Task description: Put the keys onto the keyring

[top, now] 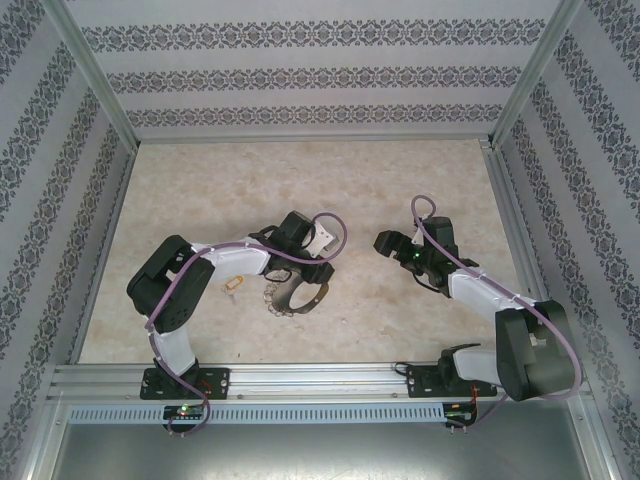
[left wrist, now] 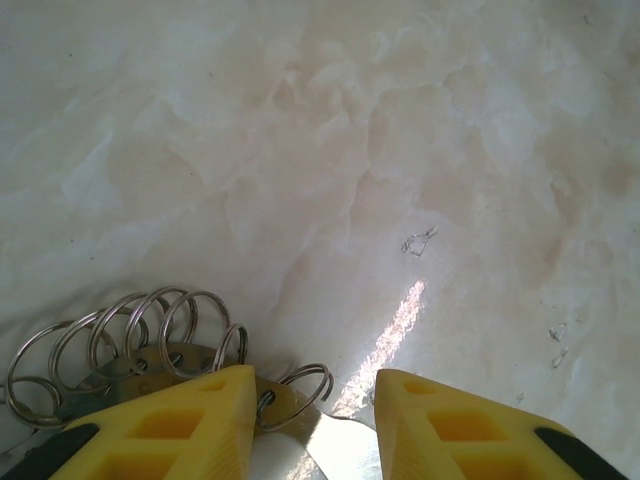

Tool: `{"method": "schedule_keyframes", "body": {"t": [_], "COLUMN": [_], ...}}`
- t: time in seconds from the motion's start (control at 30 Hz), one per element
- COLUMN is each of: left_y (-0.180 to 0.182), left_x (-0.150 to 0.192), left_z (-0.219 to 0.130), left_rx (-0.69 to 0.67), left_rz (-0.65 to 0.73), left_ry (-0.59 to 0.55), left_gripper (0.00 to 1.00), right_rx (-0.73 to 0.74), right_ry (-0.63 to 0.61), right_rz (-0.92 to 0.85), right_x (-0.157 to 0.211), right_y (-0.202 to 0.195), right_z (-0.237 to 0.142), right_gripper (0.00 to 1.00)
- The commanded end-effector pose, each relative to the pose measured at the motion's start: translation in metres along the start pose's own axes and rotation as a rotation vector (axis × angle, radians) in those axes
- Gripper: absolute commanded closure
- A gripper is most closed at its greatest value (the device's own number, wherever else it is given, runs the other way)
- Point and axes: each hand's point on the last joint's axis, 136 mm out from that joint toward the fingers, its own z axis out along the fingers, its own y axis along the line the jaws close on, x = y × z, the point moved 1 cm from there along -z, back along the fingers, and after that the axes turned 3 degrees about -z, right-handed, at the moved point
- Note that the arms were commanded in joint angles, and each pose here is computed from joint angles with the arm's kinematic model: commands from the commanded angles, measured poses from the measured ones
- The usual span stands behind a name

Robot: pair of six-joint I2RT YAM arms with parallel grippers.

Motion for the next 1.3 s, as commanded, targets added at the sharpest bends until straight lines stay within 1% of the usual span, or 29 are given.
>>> {"method": "schedule_keyframes", "body": {"t": [0.0, 0.7, 1.27], "left_y": [-0.003, 0.005, 0.008], "left_x": [0.009, 0.017, 0.006], "left_z": [0.001, 0.011, 0.017], "left_rx": [-0.006, -0.023, -0.027], "left_rz": [0.028, 0.029, 0.024], "left_ry": [0.02, 0.047, 0.0], "left_gripper": [0.63, 0.65, 0.69], "right_rx": [-0.006, 0.003, 0.003], "right_ry": [0.003, 0.011, 0.017], "right_rz": [-0.006, -0.001, 0.0], "right_x": [0.001, 0.001, 0.002], "right_y": [0.002, -0.003, -0.004], "right_z": [0.001, 0.004, 0.003], "right_gripper": [0.12, 0.12, 0.13]}}
